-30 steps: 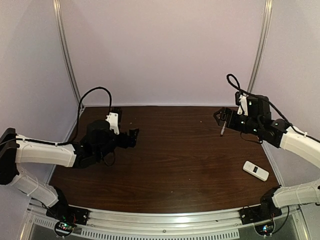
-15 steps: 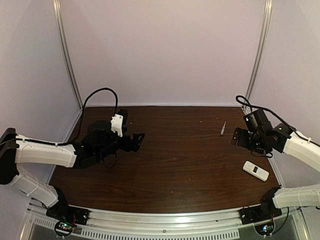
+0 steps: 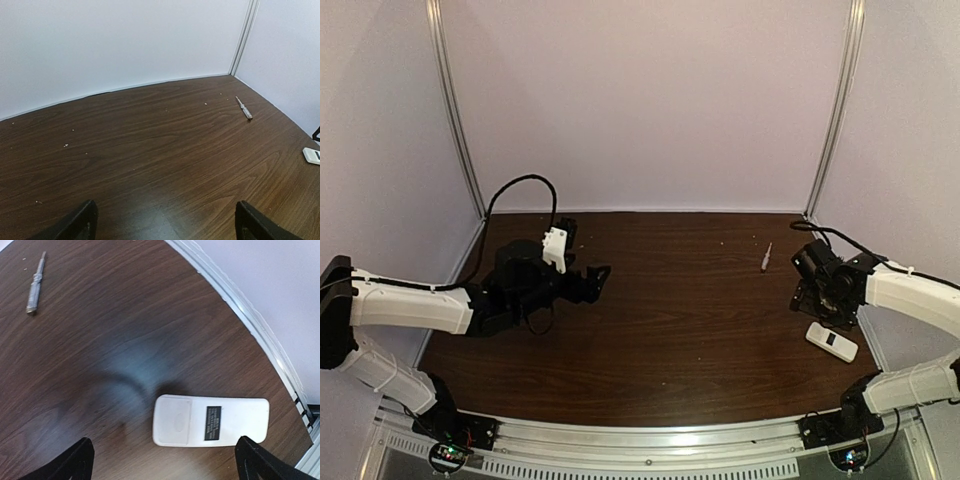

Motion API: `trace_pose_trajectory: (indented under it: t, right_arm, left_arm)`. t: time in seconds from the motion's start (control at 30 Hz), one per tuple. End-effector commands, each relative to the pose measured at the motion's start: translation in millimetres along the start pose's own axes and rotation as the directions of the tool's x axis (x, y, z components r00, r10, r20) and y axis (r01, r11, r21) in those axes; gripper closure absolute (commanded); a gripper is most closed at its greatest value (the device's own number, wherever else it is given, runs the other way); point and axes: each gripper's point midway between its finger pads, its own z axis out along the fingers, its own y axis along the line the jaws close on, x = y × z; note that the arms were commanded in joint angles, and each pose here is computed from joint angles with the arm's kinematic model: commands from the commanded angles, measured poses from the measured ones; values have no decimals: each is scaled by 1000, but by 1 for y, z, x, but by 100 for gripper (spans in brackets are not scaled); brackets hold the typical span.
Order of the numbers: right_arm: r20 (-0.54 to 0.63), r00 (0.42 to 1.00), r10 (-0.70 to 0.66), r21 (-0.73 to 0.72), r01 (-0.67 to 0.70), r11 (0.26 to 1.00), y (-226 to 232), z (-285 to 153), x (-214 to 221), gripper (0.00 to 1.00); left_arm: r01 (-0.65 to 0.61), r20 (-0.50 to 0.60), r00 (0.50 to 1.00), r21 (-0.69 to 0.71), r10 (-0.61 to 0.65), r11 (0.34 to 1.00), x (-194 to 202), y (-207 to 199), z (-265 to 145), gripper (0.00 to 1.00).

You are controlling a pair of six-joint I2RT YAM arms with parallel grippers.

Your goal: Unload the batteries from the remote control

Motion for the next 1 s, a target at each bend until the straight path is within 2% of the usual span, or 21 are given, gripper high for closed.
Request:
trace_pose_trajectory:
  t: [0.0, 0.17, 0.57, 0.77, 0.97]
  right_arm:
    - [-33, 998, 55, 124, -50, 991, -36, 16, 4, 0]
    - [-58, 990, 128, 106, -121, 987, -50, 28, 1, 0]
    - [-59, 954, 292, 201, -276, 940, -93, 68, -18, 0]
    - [-107, 955, 278, 228, -248, 942, -93, 83, -9, 4]
    - [-144, 949, 281, 168, -256, 952, -85, 85, 4, 8]
  left_arm:
    - [-10, 40, 999, 14, 9, 1000, -17, -6, 1, 3]
    - [-13, 41, 999, 16, 13, 1000, -18, -7, 2, 3]
    - [-22, 41, 999, 12, 21, 1000, -19, -6, 2, 3]
    - [-29, 37, 999, 1, 29, 1000, -18, -5, 3, 3]
    - [-29, 32, 999, 8, 29, 1000, -17, -6, 5, 3]
